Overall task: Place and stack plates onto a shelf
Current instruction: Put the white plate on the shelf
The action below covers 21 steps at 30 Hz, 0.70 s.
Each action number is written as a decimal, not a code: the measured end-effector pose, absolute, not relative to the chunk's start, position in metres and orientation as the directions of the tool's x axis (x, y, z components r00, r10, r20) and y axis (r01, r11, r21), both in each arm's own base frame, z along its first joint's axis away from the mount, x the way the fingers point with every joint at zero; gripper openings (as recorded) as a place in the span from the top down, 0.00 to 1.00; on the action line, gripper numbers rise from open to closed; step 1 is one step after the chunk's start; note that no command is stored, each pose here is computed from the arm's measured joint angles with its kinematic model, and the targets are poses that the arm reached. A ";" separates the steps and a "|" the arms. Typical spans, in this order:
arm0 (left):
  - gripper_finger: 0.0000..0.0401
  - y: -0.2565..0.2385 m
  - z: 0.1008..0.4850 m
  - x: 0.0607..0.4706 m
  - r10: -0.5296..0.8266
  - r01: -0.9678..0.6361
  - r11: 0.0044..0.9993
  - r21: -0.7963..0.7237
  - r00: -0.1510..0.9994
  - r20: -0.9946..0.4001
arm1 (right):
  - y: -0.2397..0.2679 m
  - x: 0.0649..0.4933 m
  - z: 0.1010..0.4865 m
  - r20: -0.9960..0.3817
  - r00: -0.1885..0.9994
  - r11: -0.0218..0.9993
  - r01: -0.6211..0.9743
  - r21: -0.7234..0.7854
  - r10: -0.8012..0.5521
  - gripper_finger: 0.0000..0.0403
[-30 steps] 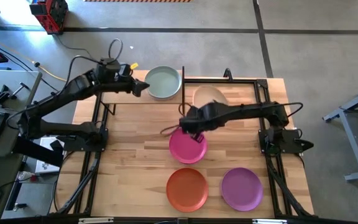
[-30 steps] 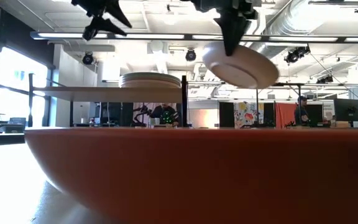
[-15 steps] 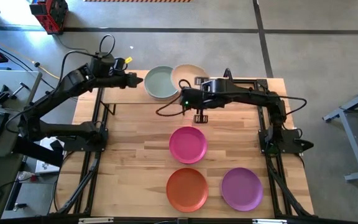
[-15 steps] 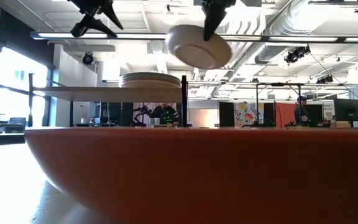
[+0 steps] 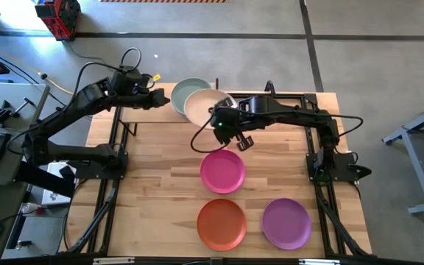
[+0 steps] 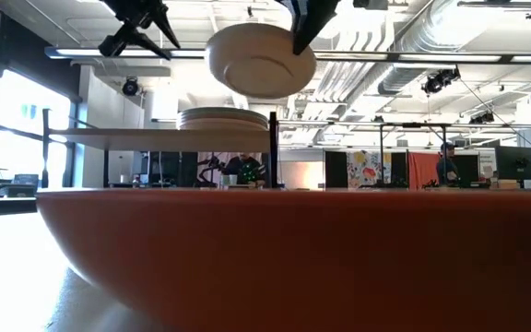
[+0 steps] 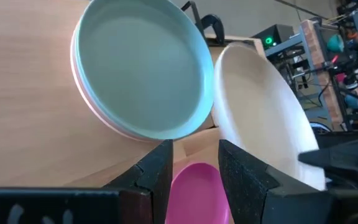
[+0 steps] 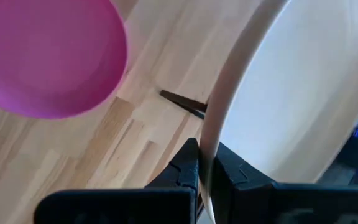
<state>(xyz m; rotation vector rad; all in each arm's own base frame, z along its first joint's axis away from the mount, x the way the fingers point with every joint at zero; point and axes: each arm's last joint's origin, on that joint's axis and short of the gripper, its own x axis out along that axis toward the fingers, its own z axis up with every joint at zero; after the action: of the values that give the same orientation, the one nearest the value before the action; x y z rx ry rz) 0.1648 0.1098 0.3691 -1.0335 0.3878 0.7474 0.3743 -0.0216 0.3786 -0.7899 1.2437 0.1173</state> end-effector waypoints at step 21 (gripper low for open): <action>0.71 0.108 0.341 0.213 0.268 -0.754 0.270 -0.599 0.656 -0.706 | 0.002 0.372 0.377 -0.888 0.345 0.606 -0.649 -0.459 -0.303 1.00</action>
<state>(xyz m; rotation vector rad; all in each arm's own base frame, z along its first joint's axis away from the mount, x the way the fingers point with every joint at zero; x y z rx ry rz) 0.2131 0.1075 0.3411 -1.0929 0.5274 0.7335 0.3724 0.0018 0.3772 -0.9495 1.2442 0.2751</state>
